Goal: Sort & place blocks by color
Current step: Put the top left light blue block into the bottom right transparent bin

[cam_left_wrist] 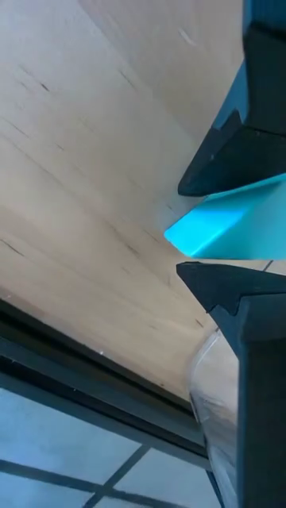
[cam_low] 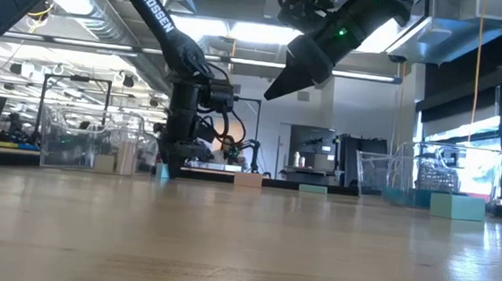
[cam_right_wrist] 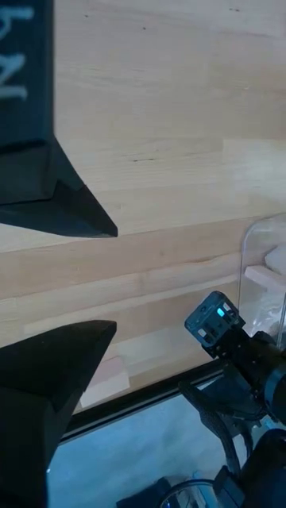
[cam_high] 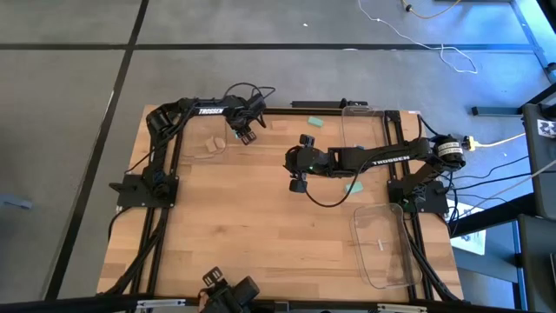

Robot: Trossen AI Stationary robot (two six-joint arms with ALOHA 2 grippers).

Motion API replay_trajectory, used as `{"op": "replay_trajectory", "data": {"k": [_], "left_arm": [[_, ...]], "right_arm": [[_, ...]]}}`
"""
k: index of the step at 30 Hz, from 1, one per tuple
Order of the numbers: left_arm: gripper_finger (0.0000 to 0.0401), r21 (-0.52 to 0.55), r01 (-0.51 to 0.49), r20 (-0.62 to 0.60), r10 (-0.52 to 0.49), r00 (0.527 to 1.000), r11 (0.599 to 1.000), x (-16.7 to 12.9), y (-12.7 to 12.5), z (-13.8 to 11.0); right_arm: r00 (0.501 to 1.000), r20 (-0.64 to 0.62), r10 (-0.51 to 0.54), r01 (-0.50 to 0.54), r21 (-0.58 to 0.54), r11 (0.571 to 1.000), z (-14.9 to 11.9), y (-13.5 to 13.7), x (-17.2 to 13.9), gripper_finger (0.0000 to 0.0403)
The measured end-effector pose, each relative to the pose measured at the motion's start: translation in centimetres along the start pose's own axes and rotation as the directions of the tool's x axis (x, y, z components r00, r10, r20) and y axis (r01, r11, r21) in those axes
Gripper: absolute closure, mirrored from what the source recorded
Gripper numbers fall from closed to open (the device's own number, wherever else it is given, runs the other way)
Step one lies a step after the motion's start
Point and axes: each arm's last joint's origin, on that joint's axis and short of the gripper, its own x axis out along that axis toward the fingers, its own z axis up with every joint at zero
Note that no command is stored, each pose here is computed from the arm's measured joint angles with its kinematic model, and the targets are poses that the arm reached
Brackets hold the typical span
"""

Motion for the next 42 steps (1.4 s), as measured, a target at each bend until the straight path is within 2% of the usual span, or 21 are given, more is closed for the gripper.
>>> {"op": "replay_trajectory", "data": {"k": [5,12,15,24,42], "left_arm": [[0.0285,0.001,0.007,-0.004,-0.007,1.0,1.0,0.1,0.0,0.0],[0.0369,0.004,0.007,-0.009,-0.007,1.0,1.0,0.2,-0.1,-0.1],[0.0393,0.004,0.004,-0.01,-0.004,1.0,1.0,0.2,-0.1,-0.1],[0.0401,0.024,0.021,-0.028,-0.02,0.999,1.0,0.1,-0.7,-0.3],[0.04,0.16,0.055,-0.024,-0.052,0.998,0.986,-1.5,-5.5,-0.8]], "right_arm": [[1.0,0.0,0.0,0.0,-0.001,1.0,0.0,0.0,0.0,0.0222],[1.0,0.0,-0.001,0.001,-0.001,1.0,0.0,0.0,0.0,0.0222],[1.0,0.0,-0.001,0.001,-0.001,1.0,0.0,0.0,0.0,0.0222],[1.0,0.001,-0.001,0.001,-0.001,1.0,0.0,0.0,0.0,0.0222],[1.0,0.0,-0.004,0.004,-0.004,1.0,0.0,0.0,0.0,0.0222]]}}
